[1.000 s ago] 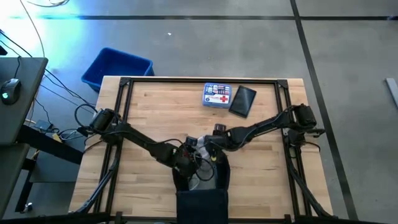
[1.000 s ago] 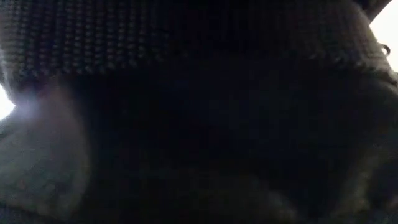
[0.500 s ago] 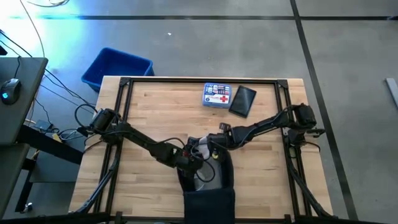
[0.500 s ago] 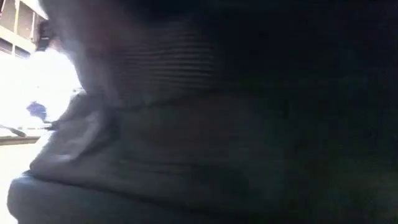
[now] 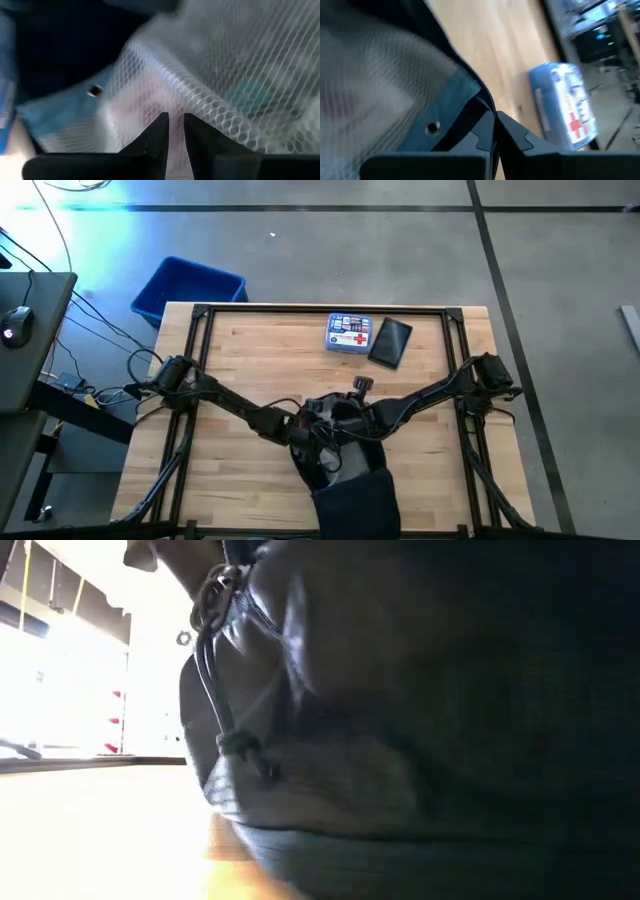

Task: Unpack backpack
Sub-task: Put the blue zipper bag in the black backpack

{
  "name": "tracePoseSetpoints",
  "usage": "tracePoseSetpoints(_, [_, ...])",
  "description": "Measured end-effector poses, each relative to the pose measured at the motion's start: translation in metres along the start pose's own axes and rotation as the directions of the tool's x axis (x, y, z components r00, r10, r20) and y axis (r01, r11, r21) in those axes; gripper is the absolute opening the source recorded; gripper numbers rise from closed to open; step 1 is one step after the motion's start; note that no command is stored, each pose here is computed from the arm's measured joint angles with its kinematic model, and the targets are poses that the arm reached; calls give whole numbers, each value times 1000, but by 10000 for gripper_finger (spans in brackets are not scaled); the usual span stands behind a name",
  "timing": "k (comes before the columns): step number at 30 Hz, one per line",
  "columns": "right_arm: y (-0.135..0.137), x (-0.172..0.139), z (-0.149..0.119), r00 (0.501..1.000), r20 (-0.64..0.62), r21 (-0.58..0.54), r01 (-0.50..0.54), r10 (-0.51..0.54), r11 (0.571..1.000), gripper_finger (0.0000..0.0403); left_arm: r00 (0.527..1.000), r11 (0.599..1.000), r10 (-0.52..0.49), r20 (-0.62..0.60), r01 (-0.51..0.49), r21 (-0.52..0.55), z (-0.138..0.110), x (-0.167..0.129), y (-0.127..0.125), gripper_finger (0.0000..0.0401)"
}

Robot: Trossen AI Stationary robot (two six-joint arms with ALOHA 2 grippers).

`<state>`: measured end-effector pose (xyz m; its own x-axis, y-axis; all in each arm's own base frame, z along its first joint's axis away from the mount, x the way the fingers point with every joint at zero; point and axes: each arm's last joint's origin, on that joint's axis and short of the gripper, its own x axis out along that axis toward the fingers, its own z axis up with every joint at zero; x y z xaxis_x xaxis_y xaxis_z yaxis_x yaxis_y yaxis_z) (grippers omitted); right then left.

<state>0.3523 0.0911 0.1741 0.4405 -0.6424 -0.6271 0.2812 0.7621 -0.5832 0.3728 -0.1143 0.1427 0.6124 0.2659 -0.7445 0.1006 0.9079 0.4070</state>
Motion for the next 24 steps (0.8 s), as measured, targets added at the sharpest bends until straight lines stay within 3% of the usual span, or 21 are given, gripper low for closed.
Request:
tracePoseSetpoints(7, [0,-5,2,998,27,30,54,-54,998,0,999,991,22,-31,-18,131,-8,18,-14,41])
tracePoseSetpoints(12, [1,-6,2,998,27,53,56,-57,997,0,983,959,183,13,-182,217,-1,-15,-16,41])
tracePoseSetpoints(15, [1,-8,1,996,34,69,85,-88,994,0,967,951,238,92,-251,180,12,-52,-13,41])
tracePoseSetpoints(18, [0,-12,-1,995,32,77,92,-95,993,0,966,964,229,121,-242,113,14,-86,-13,41])
tracePoseSetpoints(22, [0,-16,-2,995,32,82,91,-94,992,0,971,976,208,116,-197,-97,9,-120,-4,41])
tracePoseSetpoints(24, [0,-17,-2,995,32,80,89,-92,993,0,977,968,197,76,-182,-172,5,-122,0,43])
